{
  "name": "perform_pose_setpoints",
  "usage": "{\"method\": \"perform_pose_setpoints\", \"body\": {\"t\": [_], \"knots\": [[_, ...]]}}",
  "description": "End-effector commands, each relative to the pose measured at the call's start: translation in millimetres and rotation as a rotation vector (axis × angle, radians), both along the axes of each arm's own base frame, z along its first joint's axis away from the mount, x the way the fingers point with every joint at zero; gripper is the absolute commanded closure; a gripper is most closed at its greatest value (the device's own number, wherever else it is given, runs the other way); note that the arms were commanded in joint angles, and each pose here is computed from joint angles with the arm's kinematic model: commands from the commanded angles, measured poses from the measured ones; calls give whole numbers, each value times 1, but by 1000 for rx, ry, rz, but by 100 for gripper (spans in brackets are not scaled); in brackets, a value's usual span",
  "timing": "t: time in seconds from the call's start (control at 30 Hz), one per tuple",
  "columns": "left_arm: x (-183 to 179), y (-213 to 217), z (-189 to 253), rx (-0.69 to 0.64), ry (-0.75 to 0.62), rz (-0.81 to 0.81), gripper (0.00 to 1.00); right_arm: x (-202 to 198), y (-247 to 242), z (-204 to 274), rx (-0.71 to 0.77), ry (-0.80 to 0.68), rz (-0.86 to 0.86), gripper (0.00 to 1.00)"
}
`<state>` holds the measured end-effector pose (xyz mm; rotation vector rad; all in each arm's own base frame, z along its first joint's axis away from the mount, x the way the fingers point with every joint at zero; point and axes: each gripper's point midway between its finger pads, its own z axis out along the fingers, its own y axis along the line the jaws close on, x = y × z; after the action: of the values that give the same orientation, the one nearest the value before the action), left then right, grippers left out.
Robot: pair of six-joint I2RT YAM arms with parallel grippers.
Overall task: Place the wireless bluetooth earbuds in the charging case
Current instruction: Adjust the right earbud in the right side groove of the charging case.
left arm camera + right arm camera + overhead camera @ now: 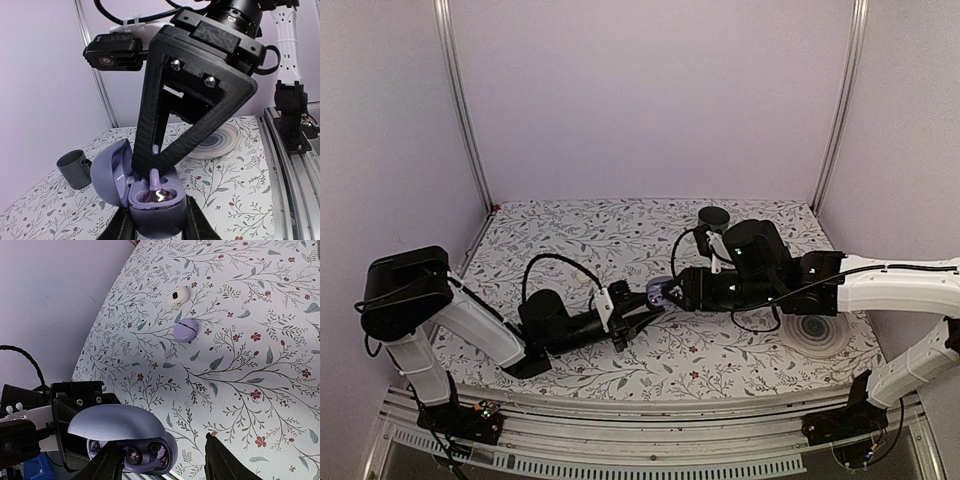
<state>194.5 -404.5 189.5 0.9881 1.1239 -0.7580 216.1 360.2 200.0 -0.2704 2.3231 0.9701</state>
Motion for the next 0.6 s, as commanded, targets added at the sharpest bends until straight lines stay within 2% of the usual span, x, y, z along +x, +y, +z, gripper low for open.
{"method": "perform_pose_setpoints", "body": {"t": [0.0,0.57], "knots": [[-8,3,33,-124,-50,-23,100,1,-11,5,-33,-19,-12,43],[-9,0,31,-108,-50,-37,100,5,-13,23,-31,-67,-16,43]]}}
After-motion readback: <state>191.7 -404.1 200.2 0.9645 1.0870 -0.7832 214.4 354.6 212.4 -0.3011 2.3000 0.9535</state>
